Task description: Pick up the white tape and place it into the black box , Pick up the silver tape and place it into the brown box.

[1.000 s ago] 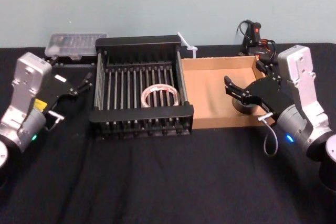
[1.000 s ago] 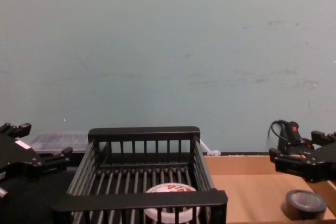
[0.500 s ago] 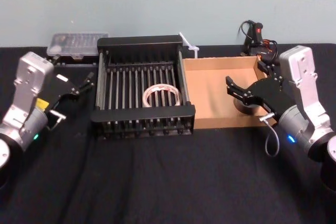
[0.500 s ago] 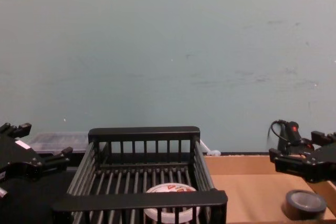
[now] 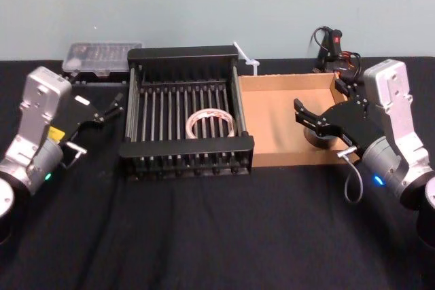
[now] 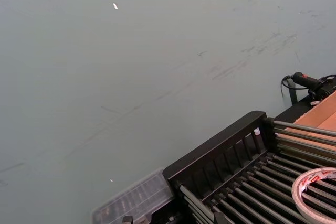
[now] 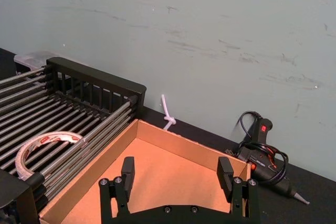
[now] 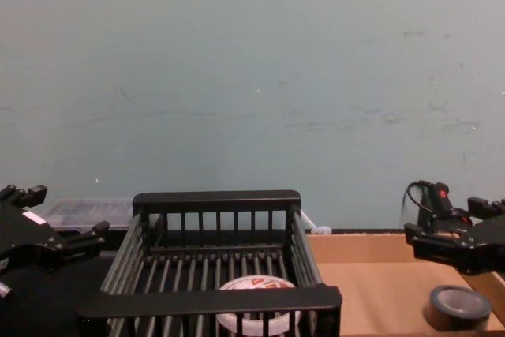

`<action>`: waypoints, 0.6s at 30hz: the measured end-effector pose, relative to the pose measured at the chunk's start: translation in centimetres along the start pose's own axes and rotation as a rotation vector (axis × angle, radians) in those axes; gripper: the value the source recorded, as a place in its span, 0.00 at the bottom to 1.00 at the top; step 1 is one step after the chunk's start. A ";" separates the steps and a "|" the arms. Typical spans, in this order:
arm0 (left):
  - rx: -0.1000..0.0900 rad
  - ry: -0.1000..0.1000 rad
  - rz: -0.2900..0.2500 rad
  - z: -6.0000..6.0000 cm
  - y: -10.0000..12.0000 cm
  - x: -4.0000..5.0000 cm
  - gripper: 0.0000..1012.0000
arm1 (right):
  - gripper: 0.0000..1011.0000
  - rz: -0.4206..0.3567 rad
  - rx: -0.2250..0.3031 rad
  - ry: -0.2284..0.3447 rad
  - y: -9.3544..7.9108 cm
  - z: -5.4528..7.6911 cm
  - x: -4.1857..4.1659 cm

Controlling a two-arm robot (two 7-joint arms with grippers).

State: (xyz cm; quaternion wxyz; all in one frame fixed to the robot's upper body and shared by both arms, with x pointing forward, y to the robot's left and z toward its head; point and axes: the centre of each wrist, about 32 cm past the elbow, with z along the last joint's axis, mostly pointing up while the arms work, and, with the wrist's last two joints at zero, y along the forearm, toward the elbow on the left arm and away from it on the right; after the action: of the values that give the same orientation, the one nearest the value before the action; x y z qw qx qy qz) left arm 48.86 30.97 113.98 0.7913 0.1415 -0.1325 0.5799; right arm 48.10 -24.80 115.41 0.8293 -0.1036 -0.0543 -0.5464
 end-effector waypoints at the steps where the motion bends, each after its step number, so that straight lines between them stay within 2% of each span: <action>1: 0.000 0.000 0.000 0.0 0.0 0.00 0.99 | 0.99 0.000 0.000 0.000 0.0 0.0 0.00; 18: 0.000 0.000 0.000 0.0 0.0 0.00 0.99 | 0.99 0.000 0.000 0.000 0.0 0.0 0.00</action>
State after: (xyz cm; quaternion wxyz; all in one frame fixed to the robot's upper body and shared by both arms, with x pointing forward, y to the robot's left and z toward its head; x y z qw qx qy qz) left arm 48.86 30.96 113.98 0.7913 0.1415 -0.1325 0.5799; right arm 48.10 -24.80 115.41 0.8293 -0.1035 -0.0543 -0.5464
